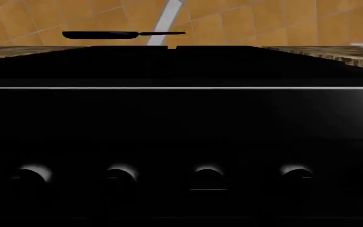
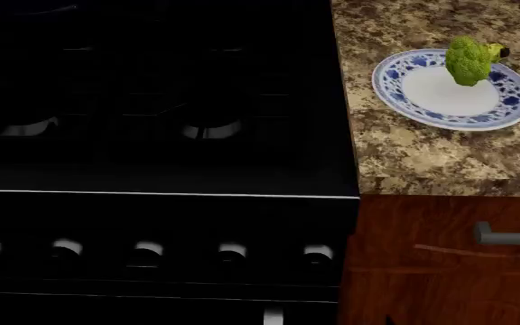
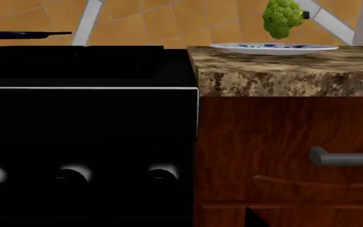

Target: Pick the broccoli from the plate and place it in the pan.

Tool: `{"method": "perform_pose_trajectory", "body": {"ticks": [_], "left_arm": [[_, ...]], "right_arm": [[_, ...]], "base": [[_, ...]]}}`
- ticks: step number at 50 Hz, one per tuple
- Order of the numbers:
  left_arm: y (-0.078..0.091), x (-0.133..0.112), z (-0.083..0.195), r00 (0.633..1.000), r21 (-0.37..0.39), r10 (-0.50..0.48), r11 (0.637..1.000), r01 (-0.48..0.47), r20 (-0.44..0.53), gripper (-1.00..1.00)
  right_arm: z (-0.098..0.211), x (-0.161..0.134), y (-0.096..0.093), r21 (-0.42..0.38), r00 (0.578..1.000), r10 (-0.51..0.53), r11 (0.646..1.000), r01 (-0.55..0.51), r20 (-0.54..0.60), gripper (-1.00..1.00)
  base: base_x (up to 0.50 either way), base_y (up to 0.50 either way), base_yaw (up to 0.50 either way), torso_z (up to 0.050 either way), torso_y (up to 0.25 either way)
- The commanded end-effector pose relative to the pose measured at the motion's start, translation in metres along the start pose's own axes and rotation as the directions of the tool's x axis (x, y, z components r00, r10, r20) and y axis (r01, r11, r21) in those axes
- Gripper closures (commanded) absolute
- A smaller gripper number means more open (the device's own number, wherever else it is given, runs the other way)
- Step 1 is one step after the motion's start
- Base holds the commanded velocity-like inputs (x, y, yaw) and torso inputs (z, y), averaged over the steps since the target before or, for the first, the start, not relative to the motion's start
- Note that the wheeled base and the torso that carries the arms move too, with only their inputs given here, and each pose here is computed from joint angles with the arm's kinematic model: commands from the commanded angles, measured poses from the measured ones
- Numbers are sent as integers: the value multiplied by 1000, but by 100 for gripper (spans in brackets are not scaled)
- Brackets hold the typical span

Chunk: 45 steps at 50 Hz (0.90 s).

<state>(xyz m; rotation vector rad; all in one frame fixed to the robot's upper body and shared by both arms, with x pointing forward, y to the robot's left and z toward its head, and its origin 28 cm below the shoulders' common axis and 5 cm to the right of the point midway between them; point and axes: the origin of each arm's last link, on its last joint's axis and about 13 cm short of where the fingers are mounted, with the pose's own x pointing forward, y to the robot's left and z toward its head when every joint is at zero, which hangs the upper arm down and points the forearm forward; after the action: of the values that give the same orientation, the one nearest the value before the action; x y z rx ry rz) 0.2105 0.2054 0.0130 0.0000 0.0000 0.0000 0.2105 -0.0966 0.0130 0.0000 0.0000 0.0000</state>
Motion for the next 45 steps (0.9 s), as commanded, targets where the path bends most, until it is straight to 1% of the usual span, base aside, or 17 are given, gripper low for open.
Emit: {"method": "perform_pose_trajectory", "body": {"ticks": [1, 2, 8, 10, 12, 13, 14, 15, 16, 17, 22, 23, 25, 34, 35, 36, 45], "left_arm": [[0, 0, 1, 1000, 0, 0, 1000, 0, 0, -100], [-1, 2, 2, 1000, 3, 3, 1000, -3, 11, -100], [-7, 0, 1, 1000, -14, -15, 1000, 15, 8, -100], [-7, 0, 3, 999, -54, -34, 998, 35, 13, -100], [-8, 2, 5, 999, -54, -40, 998, 41, 29, -100], [-51, 71, 18, 949, -63, 6, 998, 15, 315, -100], [-19, 33, -8, 992, -39, -2, 999, 7, 128, -100], [-35, 3, -14, 998, -40, -58, 997, 59, 30, -100], [-4, 1, -11, 998, 74, -25, 997, 29, -49, -100], [-4, 0, -12, 998, 61, -25, 998, 29, -65, -100], [-3, -3, -12, 995, 100, -28, 994, 37, -91, -100], [-2, -4, -11, 997, 84, -34, 996, 40, -69, -100], [-2, -4, -11, 994, 88, -31, 995, 40, -102, -100], [-3, -5, -10, 993, 79, -52, 995, 60, -102, -100], [-3, -5, -10, 993, 77, -52, 995, 60, -102, -100], [-3, -5, -10, 994, 77, -52, 995, 60, -101, -100], [-3, -4, -11, 993, 73, -56, 995, 64, -101, -100]], "right_arm": [[0, 1, 0, 0, 999, 39, 999, -39, 0, -100], [1, 0, 0, -59, 1000, -22, 998, 23, 17, -100], [8, -1, -5, -79, 1000, 2, 997, -3, -5, -100], [8, 1, -6, -103, 1000, -13, 995, 15, 16, -100], [8, 1, -7, -99, 1000, -18, 995, 20, 23, -100], [-47, 0, 25, 87, 992, -117, 990, 112, 52, -100], [-37, -4, -3, -47, 1000, -4, 999, 5, 21, -100], [-20, -2, 4, -69, 1000, 22, 997, -22, 8, -100], [-8, -2, 5, -87, 999, 17, 996, -19, -30, -100], [-9, -3, 5, -107, 1000, 11, 994, -14, -25, -100], [-11, -5, 6, -108, 1000, 12, 994, -15, -28, -100], [-11, -6, 6, -107, 1000, 10, 994, -13, -29, -100], [-11, -6, 6, -108, 1000, 7, 994, -10, -29, -100], [-12, -7, 7, -103, 999, 11, 995, -15, -37, -100], [-12, -6, 7, -50, 997, 14, 999, -18, -73, -100], [-11, -5, 6, -47, 997, 11, 999, -15, -75, -100], [-14, -3, 5, -65, 998, 6, 998, -10, -70, -100]], "base": [[0, 0, 0, 0, 0], [0, 0, 0, 0, 0], [0, 0, 0, 0, 0], [0, 0, 0, 0, 0], [0, 0, 0, 0, 0], [0, 0, 0, 0, 0], [0, 0, 0, 0, 0], [0, 0, 0, 0, 0], [0, 0, 0, 0, 0], [0, 0, 0, 0, 0], [0, 0, 0, 0, 0], [0, 0, 0, 25, 0], [0, 0, 0, 50, 0], [0, 0, 0, 50, 0], [0, 0, 0, 50, 0], [0, 0, 0, 50, 0], [0, 0, 0, 50, 0]]}}
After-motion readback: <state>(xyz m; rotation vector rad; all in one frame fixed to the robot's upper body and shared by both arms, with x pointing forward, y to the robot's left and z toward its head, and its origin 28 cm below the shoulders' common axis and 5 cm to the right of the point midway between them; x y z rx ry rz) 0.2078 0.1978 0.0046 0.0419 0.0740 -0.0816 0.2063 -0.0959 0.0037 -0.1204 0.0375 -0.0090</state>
